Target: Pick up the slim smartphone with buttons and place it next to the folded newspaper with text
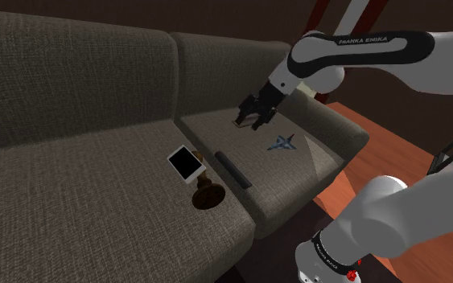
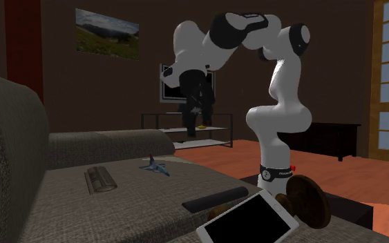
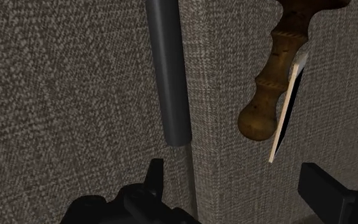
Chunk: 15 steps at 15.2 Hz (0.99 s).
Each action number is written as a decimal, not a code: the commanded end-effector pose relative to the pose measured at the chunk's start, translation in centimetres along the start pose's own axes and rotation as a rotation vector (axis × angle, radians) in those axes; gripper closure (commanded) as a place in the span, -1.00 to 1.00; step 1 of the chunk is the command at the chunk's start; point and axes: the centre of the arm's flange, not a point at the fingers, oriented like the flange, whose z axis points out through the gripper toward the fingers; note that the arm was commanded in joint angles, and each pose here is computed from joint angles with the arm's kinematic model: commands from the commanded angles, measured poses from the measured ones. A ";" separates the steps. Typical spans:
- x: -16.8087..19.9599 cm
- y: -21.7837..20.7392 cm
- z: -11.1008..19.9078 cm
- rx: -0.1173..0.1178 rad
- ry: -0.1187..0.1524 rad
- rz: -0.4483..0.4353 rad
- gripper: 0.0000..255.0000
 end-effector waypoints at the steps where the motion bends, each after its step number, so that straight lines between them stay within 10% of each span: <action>1: 0.9 0.3 2.4 0.072 -0.005 0.019 -1.00; 15: 7.6 -0.9 18.8 0.534 -0.058 0.126 -1.00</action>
